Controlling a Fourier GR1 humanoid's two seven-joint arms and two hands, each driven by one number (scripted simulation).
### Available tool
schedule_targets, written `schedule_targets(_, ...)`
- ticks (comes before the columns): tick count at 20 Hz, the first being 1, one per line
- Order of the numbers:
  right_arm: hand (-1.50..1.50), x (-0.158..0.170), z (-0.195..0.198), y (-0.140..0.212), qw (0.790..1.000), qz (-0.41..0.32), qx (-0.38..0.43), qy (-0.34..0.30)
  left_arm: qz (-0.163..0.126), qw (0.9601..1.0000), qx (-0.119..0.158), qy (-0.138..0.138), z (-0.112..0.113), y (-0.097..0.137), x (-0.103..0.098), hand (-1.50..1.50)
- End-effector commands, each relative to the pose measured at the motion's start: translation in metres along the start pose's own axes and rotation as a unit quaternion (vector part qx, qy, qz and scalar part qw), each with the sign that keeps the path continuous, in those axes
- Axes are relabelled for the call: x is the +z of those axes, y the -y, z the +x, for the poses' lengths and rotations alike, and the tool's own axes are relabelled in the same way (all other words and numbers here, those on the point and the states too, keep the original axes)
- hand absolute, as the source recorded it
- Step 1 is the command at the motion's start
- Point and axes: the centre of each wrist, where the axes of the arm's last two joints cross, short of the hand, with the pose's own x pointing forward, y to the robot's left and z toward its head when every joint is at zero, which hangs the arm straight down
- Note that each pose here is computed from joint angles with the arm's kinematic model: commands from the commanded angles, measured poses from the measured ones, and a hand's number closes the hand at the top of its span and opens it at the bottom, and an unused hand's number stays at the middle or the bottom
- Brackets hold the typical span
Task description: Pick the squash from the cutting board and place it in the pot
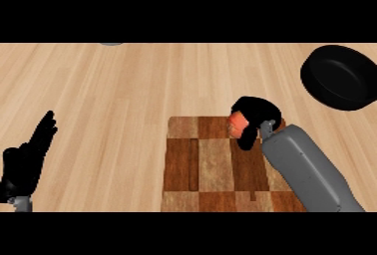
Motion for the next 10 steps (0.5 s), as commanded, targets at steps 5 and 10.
schedule_targets(5,1.5,0.04,-0.08,0.014,0.99,-0.064,0.072,0.106,0.003,1.0,-0.004,0.005,-0.009,0.004,0.001,0.0)
schedule_targets(10,1.5,0.085,-0.075,0.046,0.97,-0.199,0.095,0.101,0.007,1.0,-0.003,0.001,0.004,-0.001,0.002,0.0)
